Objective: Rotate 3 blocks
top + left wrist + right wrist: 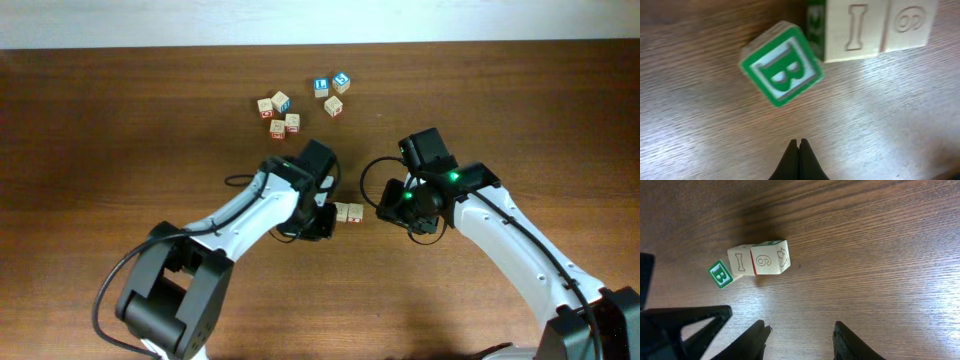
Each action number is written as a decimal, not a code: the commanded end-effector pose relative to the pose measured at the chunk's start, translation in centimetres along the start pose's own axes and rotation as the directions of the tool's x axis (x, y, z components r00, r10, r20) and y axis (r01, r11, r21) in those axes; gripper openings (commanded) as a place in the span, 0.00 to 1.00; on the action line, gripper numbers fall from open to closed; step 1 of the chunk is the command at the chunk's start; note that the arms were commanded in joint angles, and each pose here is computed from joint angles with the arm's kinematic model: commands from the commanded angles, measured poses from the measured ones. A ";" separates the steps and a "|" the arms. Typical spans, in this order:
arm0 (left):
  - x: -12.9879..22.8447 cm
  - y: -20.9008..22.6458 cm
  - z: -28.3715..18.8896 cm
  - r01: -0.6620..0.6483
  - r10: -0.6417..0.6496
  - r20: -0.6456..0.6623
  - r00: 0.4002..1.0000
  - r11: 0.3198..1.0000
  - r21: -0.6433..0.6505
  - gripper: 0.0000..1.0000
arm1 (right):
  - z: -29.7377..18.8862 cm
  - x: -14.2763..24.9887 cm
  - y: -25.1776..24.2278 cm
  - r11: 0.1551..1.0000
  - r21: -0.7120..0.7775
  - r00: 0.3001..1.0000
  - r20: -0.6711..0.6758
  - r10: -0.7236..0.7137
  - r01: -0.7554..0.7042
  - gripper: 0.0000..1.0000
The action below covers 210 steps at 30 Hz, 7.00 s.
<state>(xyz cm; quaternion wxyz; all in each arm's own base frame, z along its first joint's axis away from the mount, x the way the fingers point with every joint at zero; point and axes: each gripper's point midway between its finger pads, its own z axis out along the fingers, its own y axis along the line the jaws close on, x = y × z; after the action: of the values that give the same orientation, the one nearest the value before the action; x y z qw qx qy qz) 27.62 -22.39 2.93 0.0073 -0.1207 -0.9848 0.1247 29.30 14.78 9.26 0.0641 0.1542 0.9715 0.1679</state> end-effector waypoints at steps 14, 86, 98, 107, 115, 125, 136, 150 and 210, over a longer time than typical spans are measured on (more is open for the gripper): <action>-2.5 0.4 -0.5 0.042 -0.038 0.122 0.992 0.999 -0.032 0.00 | 0.2 0.2 -0.4 1.000 0.013 1.000 -0.007 -0.008 0.008 0.44; -4.4 -0.8 -3.3 -0.021 0.035 0.228 0.973 0.998 -0.065 0.00 | -0.1 -0.2 0.2 0.999 -0.006 0.999 0.005 -0.051 0.051 0.44; -5.7 7.8 -6.9 0.098 -0.087 0.207 0.974 0.994 -0.046 0.00 | 2.1 -0.6 -0.7 0.999 0.042 0.999 -0.017 0.031 -0.030 0.04; -5.5 7.7 -3.0 0.072 -0.071 0.110 0.991 0.997 -0.005 0.00 | 6.8 -1.3 -0.7 0.998 0.041 0.997 -0.067 0.039 -0.037 0.04; -5.6 7.7 -3.0 0.072 -0.071 0.113 0.991 0.997 -0.004 0.00 | 8.3 -1.4 0.2 0.999 -0.009 0.995 -0.092 0.033 -0.034 0.04; -5.5 7.7 -3.0 0.077 -0.076 0.109 0.991 0.997 -0.004 0.00 | 9.6 -1.4 1.9 0.996 -0.092 0.994 -0.112 0.007 -0.017 0.04; -5.4 7.3 -2.9 0.075 -0.077 0.102 0.992 0.997 0.022 0.00 | 9.8 -1.2 3.8 0.989 -0.142 0.995 -0.092 -0.042 0.029 0.05; -4.6 7.0 -2.4 0.115 -0.118 0.062 0.991 0.992 0.047 0.00 | 9.9 -1.0 4.5 0.987 -0.153 0.995 -0.082 -0.062 0.049 0.20; -7.3 5.4 -0.5 0.172 -0.159 0.150 0.976 0.982 -0.079 0.00 | 8.5 -4.7 2.0 0.996 0.075 0.996 0.074 -0.044 0.038 0.42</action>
<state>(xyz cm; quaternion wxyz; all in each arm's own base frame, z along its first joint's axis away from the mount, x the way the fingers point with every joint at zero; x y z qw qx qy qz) 36.76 -19.01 2.94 -0.0785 -0.0348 -0.9929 0.0828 35.60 17.80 2.49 0.0939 0.1377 0.9770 0.1328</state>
